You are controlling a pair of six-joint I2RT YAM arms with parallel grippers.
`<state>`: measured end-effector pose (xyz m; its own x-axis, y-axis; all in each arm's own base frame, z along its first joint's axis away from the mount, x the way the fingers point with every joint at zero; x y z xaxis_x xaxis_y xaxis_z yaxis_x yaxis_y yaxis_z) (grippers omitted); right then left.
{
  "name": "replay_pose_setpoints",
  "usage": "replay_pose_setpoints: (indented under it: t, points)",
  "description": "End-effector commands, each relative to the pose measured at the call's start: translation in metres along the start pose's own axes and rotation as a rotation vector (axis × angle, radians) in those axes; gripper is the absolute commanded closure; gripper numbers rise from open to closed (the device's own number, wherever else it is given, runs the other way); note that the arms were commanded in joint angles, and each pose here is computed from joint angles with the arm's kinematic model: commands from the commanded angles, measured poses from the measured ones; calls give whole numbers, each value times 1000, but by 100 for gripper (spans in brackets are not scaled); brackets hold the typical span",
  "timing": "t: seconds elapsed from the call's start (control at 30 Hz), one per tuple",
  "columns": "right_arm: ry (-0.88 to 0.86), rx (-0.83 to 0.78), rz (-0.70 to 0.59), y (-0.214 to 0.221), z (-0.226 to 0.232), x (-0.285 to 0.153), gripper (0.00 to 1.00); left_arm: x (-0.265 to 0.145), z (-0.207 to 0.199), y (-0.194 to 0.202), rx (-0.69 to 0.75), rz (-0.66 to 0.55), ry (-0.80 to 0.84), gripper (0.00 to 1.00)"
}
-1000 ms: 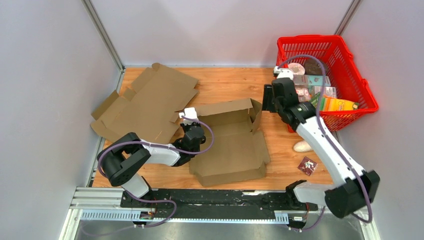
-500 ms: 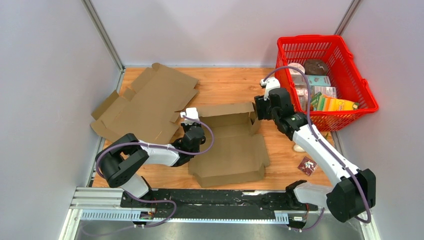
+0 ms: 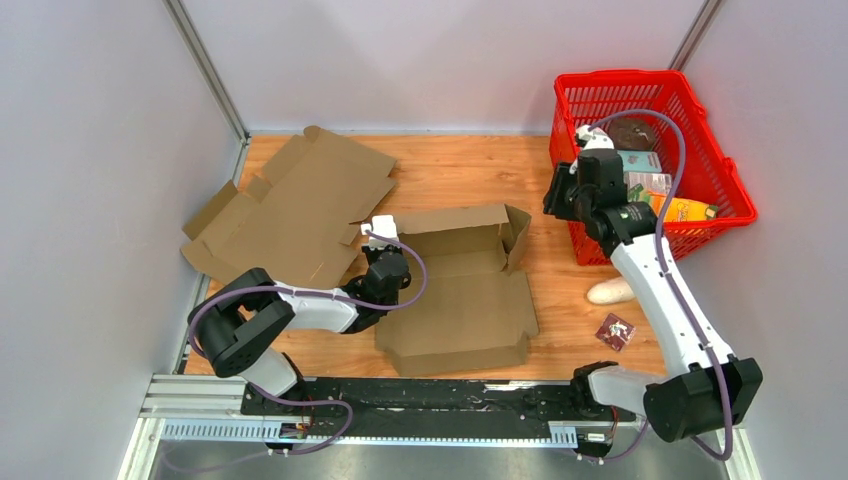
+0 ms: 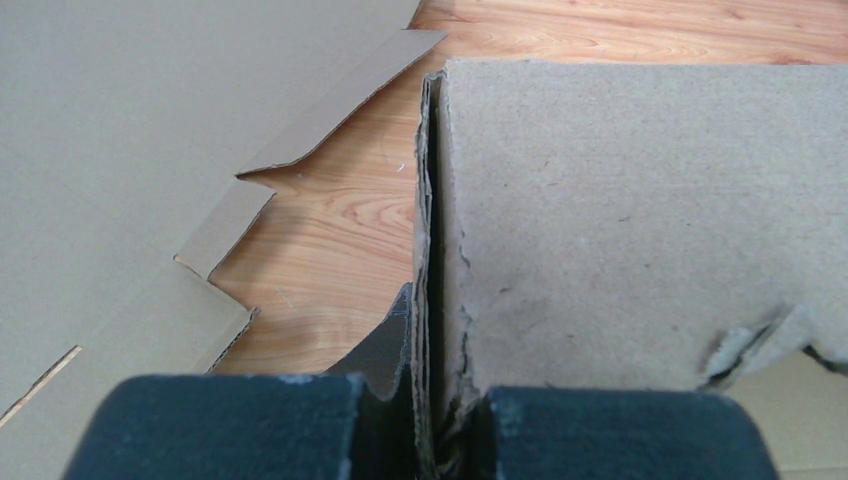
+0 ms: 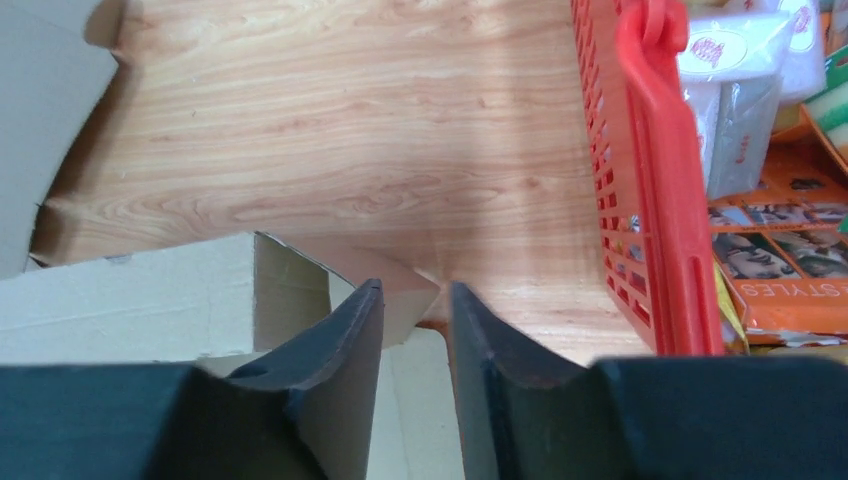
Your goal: Fold the paper box
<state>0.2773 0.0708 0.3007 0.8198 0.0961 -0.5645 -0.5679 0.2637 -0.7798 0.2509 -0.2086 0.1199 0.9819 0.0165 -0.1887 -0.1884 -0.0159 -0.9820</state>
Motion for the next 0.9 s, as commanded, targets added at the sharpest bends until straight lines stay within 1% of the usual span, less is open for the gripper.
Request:
replay_pose_setpoints:
  t: [0.0, 0.07, 0.17, 0.2, 0.3, 0.37, 0.43, 0.5, 0.53, 0.63, 0.7, 0.73, 0.77, 0.8, 0.83, 0.87]
  points:
    - [67, -20, -4, 8, -9, 8, 71, -5, -5, -2, -12, 18, 46, 100]
    - [112, -75, 30, 10, -11, 22, 80, -5, -5, -2, -12, 19, 49, 100]
    - [142, -107, 43, 7, -6, 37, 82, -4, -6, -1, -12, 22, 49, 100]
    - [127, -105, 38, 5, -4, 41, 82, -3, -7, -2, -12, 22, 51, 100]
    - [16, -135, 105, 15, 11, 50, 82, -3, -8, -1, -7, 24, 54, 100]
    - [-19, -174, 152, 26, 22, 50, 83, -3, -8, -1, -5, 25, 52, 100]
    - [-65, -141, 196, 37, 30, 41, 82, -2, -8, -1, -3, 25, 52, 100]
    - [-146, -92, 244, 50, 39, 33, 81, -2, -9, -1, -2, 26, 51, 100]
    - [-166, -87, 252, 60, 40, 26, 81, -2, -9, -2, -5, 24, 52, 100]
    - [-243, -70, 249, 70, 47, 21, 80, -1, -10, -2, -6, 24, 57, 100]
    - [-197, -89, 257, 76, 41, 22, 78, -1, -11, -1, -2, 28, 59, 100]
    - [-156, -98, 250, 76, 37, 22, 71, -1, -11, 0, -2, 32, 58, 100]
    - [-22, -112, 218, 75, 23, 23, 69, -1, -11, 1, -4, 32, 59, 100]
    - [48, -112, 210, 75, 16, 23, 66, -1, -11, 1, -3, 33, 59, 100]
    - [110, -85, 200, 75, 10, 20, 57, -1, -11, 0, -2, 32, 58, 100]
    - [172, -93, 201, 76, 3, 17, 54, -1, -10, 0, 0, 32, 55, 100]
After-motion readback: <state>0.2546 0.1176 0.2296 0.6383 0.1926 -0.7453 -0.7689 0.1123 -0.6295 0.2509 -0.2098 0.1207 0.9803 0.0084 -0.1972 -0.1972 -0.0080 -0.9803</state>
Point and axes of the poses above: each gripper's point midway between its finger pads, its own x axis out along the fingers, its own z axis along the line the jaws close on, y = z × x, the point moved 8 cm from there along -x, back along the fingers, and after that the axes turned 5 degrees about x, right-handed, at the moved point
